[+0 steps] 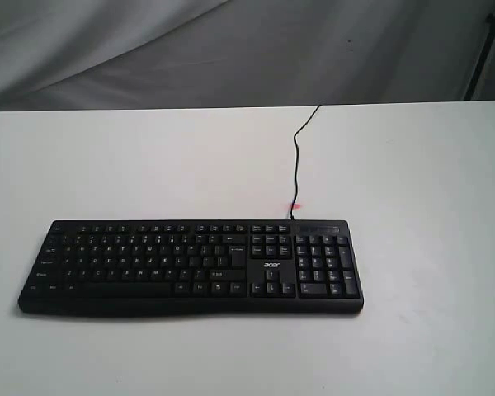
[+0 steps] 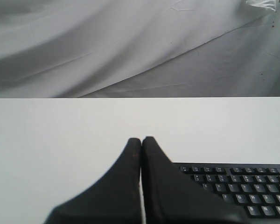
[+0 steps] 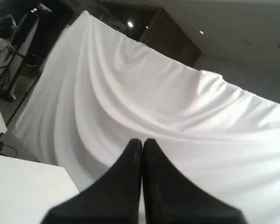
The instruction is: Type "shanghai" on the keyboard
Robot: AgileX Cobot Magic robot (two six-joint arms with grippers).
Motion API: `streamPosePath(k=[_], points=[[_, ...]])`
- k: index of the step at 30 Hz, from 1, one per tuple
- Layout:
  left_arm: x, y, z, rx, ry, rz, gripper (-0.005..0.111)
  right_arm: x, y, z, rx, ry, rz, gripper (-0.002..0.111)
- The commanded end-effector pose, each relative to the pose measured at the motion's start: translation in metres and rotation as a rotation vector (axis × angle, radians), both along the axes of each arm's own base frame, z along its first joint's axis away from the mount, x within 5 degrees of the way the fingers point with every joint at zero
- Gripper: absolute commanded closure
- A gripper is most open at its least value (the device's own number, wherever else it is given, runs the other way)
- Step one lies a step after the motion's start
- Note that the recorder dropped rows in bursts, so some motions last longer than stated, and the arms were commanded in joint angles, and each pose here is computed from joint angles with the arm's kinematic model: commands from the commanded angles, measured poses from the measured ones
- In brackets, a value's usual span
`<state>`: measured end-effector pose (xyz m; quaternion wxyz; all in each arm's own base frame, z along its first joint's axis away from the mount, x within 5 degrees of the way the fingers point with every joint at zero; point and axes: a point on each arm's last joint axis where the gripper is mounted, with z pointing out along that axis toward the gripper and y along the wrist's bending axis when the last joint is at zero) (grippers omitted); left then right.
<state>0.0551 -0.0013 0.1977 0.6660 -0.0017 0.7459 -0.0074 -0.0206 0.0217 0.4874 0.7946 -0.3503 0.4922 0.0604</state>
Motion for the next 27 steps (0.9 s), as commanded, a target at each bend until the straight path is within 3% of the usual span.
streamPosePath(k=[1, 5, 13, 18, 27], points=[[0.0, 0.0, 0.0, -0.005, 0.001, -0.004, 0.106, -0.001, -0.007, -0.006, 0.082, 0.092, -0.158, 0.108], [0.0, 0.0, 0.0, -0.005, 0.001, -0.004, 0.106, -0.011, -0.017, -0.012, 0.113, 0.099, -0.38, 0.108], [0.0, 0.0, 0.0, -0.005, 0.001, -0.004, 0.106, -0.051, -0.033, -0.02, 0.31, 0.028, -0.741, 0.108], [0.0, 0.0, 0.0, -0.005, 0.001, -0.004, 0.106, -0.067, -0.03, -0.024, 0.327, -0.028, -0.802, 0.108], [0.0, 0.0, 0.0, -0.005, 0.001, -0.004, 0.106, -0.073, -0.028, -0.031, 0.358, -0.017, -0.77, 0.108]])
